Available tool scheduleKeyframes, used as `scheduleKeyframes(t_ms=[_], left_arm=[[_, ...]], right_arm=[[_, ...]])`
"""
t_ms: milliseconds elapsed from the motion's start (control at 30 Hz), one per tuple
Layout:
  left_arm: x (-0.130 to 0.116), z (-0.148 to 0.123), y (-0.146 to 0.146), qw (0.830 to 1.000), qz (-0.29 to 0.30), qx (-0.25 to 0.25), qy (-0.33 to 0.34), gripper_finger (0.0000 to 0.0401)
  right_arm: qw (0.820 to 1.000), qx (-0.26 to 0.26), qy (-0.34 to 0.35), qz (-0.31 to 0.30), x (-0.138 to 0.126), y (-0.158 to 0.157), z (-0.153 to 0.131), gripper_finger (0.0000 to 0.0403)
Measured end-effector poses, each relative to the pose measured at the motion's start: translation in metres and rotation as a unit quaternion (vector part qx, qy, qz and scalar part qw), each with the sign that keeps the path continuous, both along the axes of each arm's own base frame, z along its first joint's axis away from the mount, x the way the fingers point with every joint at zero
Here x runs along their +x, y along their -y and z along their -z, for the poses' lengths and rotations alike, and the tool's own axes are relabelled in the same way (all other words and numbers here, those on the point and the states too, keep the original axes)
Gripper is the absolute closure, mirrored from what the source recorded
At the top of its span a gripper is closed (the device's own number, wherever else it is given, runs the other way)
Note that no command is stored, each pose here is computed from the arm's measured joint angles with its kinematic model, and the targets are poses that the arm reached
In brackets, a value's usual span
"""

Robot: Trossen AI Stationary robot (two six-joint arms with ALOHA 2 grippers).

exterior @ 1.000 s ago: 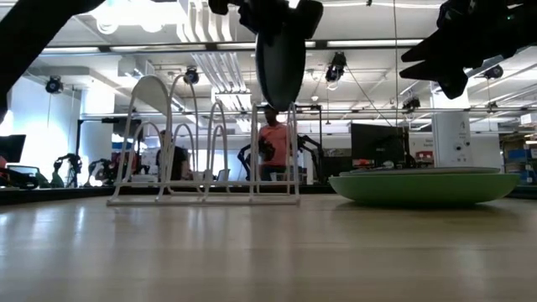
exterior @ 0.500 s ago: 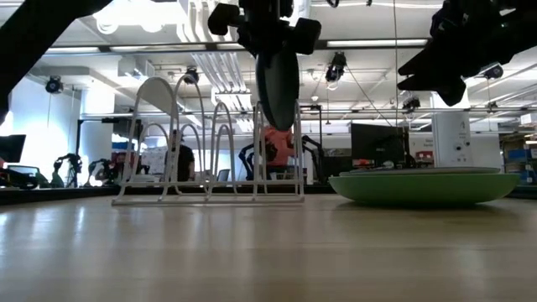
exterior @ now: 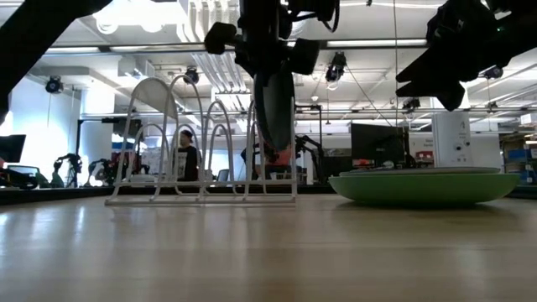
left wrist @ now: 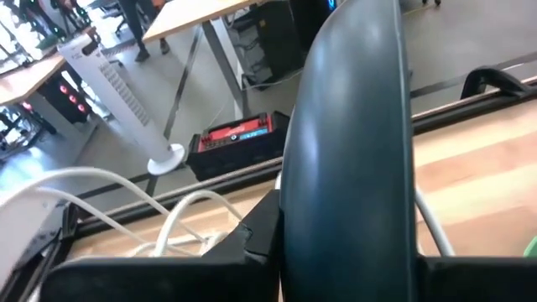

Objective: Sort dishes
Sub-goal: Put the dark blue plate in the dish rack, then put the white plate in the dish rack

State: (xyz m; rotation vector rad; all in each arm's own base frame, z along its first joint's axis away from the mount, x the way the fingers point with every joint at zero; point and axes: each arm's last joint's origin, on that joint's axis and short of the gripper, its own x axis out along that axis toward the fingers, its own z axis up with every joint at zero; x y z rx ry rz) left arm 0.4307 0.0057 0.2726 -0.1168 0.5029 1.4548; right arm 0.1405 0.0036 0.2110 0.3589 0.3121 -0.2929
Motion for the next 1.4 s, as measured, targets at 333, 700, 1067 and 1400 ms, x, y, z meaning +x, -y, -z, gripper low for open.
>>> scheduleKeyframes(t_ms=[333, 700, 1067, 1400], left_arm=[[0.001, 0.013, 0.0, 1.0, -0.009, -0.016, 0.015, 0.0358], [0.004, 0.013, 0.001, 0.999, -0.008, -0.017, 0.031, 0.032], [0.004, 0.013, 0.001, 0.999, -0.009, -0.017, 0.034, 0.0246], [0.008, -0.011, 0.003, 0.999, 0.024, -0.025, 0.016, 0.0232]], right_arm=[[1.0, 0.003, -0.001, 0.001, 0.0, 0.0, 0.0, 0.0233], [1.0, 0.003, 0.0, 0.002, 0.0, 0.0, 0.0, 0.0228], [1.0, 0.003, 0.0, 0.002, 0.0, 0.0, 0.0, 0.0228], [1.0, 0.003, 0.0, 0.002, 0.0, 0.0, 0.0, 0.0226]])
